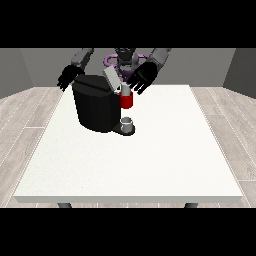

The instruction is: Insert the coffee pod into the coffee machine and close the lid

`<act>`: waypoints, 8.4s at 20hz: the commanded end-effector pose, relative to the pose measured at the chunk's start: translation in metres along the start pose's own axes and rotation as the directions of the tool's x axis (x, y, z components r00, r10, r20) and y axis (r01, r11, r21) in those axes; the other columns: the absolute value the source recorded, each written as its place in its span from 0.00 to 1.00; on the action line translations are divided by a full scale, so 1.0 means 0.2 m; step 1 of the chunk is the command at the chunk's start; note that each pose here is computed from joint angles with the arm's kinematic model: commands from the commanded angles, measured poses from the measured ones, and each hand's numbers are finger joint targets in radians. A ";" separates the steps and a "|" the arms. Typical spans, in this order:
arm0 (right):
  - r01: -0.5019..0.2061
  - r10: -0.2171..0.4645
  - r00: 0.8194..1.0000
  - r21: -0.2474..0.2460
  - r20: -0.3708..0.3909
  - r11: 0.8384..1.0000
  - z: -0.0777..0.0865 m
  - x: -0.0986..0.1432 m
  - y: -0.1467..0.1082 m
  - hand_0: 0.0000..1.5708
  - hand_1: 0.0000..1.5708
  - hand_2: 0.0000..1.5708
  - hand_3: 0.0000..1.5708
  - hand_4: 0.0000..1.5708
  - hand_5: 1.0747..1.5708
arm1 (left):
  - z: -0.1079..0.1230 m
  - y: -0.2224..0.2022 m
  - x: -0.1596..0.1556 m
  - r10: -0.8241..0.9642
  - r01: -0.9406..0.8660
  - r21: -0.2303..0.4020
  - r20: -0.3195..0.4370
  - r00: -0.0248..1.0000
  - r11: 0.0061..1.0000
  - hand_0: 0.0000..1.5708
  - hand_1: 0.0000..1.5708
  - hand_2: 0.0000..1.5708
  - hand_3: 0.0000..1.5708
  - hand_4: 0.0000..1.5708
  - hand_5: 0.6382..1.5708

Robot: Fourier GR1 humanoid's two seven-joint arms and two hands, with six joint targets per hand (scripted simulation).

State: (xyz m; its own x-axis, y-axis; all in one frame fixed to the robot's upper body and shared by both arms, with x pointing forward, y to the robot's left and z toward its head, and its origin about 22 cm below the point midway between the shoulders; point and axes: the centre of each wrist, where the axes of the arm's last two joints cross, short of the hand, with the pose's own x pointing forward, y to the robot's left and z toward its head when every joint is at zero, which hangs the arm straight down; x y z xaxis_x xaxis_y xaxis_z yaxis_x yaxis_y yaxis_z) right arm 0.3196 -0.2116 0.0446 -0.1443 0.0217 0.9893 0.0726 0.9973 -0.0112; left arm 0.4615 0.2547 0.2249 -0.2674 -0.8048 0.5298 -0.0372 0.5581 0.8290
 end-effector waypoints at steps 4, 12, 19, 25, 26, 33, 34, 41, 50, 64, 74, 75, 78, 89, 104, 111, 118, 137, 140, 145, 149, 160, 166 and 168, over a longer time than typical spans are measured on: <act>0.005 -0.005 1.000 -0.004 0.002 1.000 0.06 -0.05 0.07 0.00 0.00 0.00 0.00 0.32 1.00 | -0.01 0.00 0.00 -0.006 0.006 -0.028 0.005 1.000 1.000 0.76 0.76 0.81 0.76 0.32 1.00; 0.011 -0.011 1.000 0.004 -0.019 1.000 0.10 -0.07 0.09 0.00 0.00 0.00 0.00 0.29 1.00 | -0.01 -0.04 0.00 -0.009 0.007 -0.047 -0.041 0.999 0.999 0.77 0.77 0.81 0.76 0.31 1.00; 0.023 -0.023 1.000 -0.020 0.016 1.000 0.00 0.00 -0.02 0.00 0.00 0.00 0.00 0.28 1.00 | -0.01 -0.12 0.00 0.001 -0.002 -0.078 -0.015 1.000 0.997 0.78 0.78 0.80 0.73 0.30 1.00; 0.012 -0.012 1.000 -0.018 0.015 1.000 0.05 -0.05 -0.07 0.00 0.00 0.00 0.00 0.26 1.00 | 0.01 0.07 -0.05 -0.024 0.023 -0.039 -0.025 0.999 0.999 0.73 0.73 0.75 0.65 0.29 1.00; 0.028 -0.028 1.000 -0.024 0.008 0.999 0.08 -0.05 0.04 0.00 0.00 0.00 0.00 0.27 1.00 | -0.01 0.01 -0.02 -0.014 0.013 -0.028 -0.025 1.000 1.000 0.72 0.72 0.74 0.64 0.29 1.00; 0.008 -0.008 1.000 -0.029 0.025 1.000 0.03 -0.04 -0.04 0.00 0.00 0.00 0.00 0.26 1.00 | 0.00 0.03 -0.03 -0.064 0.064 -0.048 -0.001 0.998 0.997 0.67 0.67 0.72 0.61 0.23 1.00; 0.003 -0.004 1.000 -0.049 -0.026 0.999 0.06 -0.10 -0.06 0.00 0.00 0.00 0.00 0.28 1.00 | 0.01 -0.01 -0.03 -0.046 0.047 -0.081 0.013 0.999 0.996 0.67 0.67 0.71 0.61 0.23 1.00; 0.026 -0.026 1.000 -0.027 0.001 0.999 0.04 -0.06 -0.04 0.00 0.00 0.00 0.00 0.26 1.00 | 0.00 0.01 -0.01 -0.142 0.144 -0.121 0.026 0.990 0.982 0.00 0.00 0.24 0.07 0.00 1.00; 0.030 -0.032 0.999 -0.079 -0.026 0.996 0.08 -0.19 -0.11 0.00 0.00 0.00 0.00 0.24 1.00 | 0.01 -0.03 -0.01 -0.156 0.161 -0.152 0.044 0.987 0.975 0.00 0.00 0.00 0.00 0.00 1.00; 0.002 -0.026 0.985 -0.143 -0.168 0.990 0.19 -0.34 -0.23 0.00 0.00 0.00 0.00 0.24 1.00 | 0.07 -0.33 -0.07 0.018 -0.022 -0.231 -0.016 1.000 0.973 0.00 0.00 0.00 0.00 0.00 1.00; -0.039 -0.037 0.961 -0.266 -0.275 0.963 0.38 -0.44 -0.34 0.00 0.00 0.00 0.00 0.24 1.00 | 0.35 -0.75 -0.36 0.603 -0.614 -0.106 -0.123 0.788 0.782 0.00 0.00 0.00 0.00 0.00 1.00; -0.041 -0.029 0.953 -0.226 -0.301 0.973 0.41 -0.45 -0.34 0.00 0.00 0.00 0.00 0.25 1.00 | 0.40 -0.82 -0.38 0.602 -0.624 -0.115 -0.175 0.779 0.773 0.00 0.00 0.00 0.00 0.00 1.00; -0.080 0.014 0.955 -0.213 -0.295 0.974 0.40 -0.42 -0.38 0.00 0.00 0.00 0.00 0.31 1.00 | 0.48 -0.93 -0.39 0.657 -0.682 -0.109 -0.197 0.728 0.723 0.00 0.00 0.00 0.00 0.00 1.00; -0.065 0.065 0.993 0.000 -0.100 0.998 0.17 -0.08 -0.35 0.00 0.00 0.00 0.00 0.00 1.00 | 0.72 -1.02 -0.56 0.785 -0.810 -0.001 -0.249 0.568 0.586 0.00 0.00 0.00 0.00 0.00 1.00; -0.094 0.103 0.994 0.184 -0.036 0.978 0.05 0.09 -0.13 0.00 0.00 0.00 0.00 0.00 1.00 | 0.93 -0.99 -0.53 0.816 -0.831 0.040 -0.221 0.535 0.555 0.00 0.00 0.00 0.00 0.00 1.00; -0.067 0.075 0.996 0.163 -0.047 0.984 -0.02 0.01 -0.07 0.00 0.00 0.00 0.00 0.00 1.00 | 0.95 -0.93 -0.43 0.831 -0.844 0.019 -0.186 0.524 0.536 0.00 0.00 0.00 0.00 0.00 1.00; -0.062 0.069 0.997 0.167 -0.038 0.984 -0.14 -0.03 -0.16 0.00 0.00 0.00 0.00 0.00 1.00 | 0.94 -0.87 -0.36 0.818 -0.824 0.002 -0.114 0.563 0.567 0.00 0.00 0.00 0.00 0.00 1.00; -0.108 0.120 0.992 0.278 -0.026 0.954 -0.26 -0.01 0.00 0.00 0.00 0.00 0.00 0.00 1.00 | 0.98 -0.74 -0.37 0.800 -0.797 0.094 -0.136 0.584 0.597 0.00 0.00 0.00 0.00 0.00 1.00; -0.132 0.130 0.991 0.259 0.023 0.957 -0.35 0.08 0.01 0.00 0.00 0.00 0.00 0.00 1.00 | 1.01 -0.74 -0.43 0.814 -0.810 0.075 -0.049 0.579 0.581 0.00 0.00 0.00 0.00 0.00 1.00; -0.150 0.144 0.989 0.263 0.043 0.953 -0.37 0.08 0.09 0.00 0.00 0.00 0.00 0.00 1.00 | 0.90 -0.69 -0.33 0.811 -0.808 0.072 -0.086 0.579 0.584 0.00 0.00 0.00 0.00 0.00 1.00; -0.155 0.142 0.988 0.285 0.065 0.946 -0.41 0.14 0.10 0.00 0.00 0.00 0.00 0.00 1.00 | 0.94 -0.80 -0.37 0.799 -0.790 0.121 -0.075 0.597 0.602 0.00 0.00 0.00 0.00 0.09 1.00; -0.264 0.230 0.963 0.342 0.137 0.902 -0.40 0.18 0.34 0.00 0.00 0.00 0.00 0.08 1.00 | 0.90 -0.81 -0.32 0.811 -0.805 0.103 -0.056 0.582 0.585 0.00 0.00 0.00 0.00 0.00 1.00; -0.267 0.236 0.963 0.338 0.129 0.903 -0.46 0.24 0.33 0.00 0.00 0.00 0.00 0.07 1.00 | 0.98 -0.83 -0.35 0.804 -0.801 0.079 -0.019 0.595 0.594 0.00 0.00 0.00 0.00 0.13 1.00; -0.236 0.212 0.971 0.340 0.108 0.910 -0.45 0.18 0.27 0.00 0.00 0.00 0.00 0.08 1.00 | 1.05 -0.86 -0.32 0.815 -0.815 0.025 -0.031 0.578 0.579 0.00 0.00 0.00 0.00 0.11 1.00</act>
State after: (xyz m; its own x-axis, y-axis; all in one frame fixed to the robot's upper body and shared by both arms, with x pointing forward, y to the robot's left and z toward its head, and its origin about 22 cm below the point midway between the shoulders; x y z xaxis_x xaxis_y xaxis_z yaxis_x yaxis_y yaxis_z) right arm 0.4078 -0.1592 0.1023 -0.2532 0.2532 0.9337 -0.2289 0.9220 -0.3121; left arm 0.2988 0.2583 0.0179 -0.1710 -0.0312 0.9848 0.1339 0.9895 0.0546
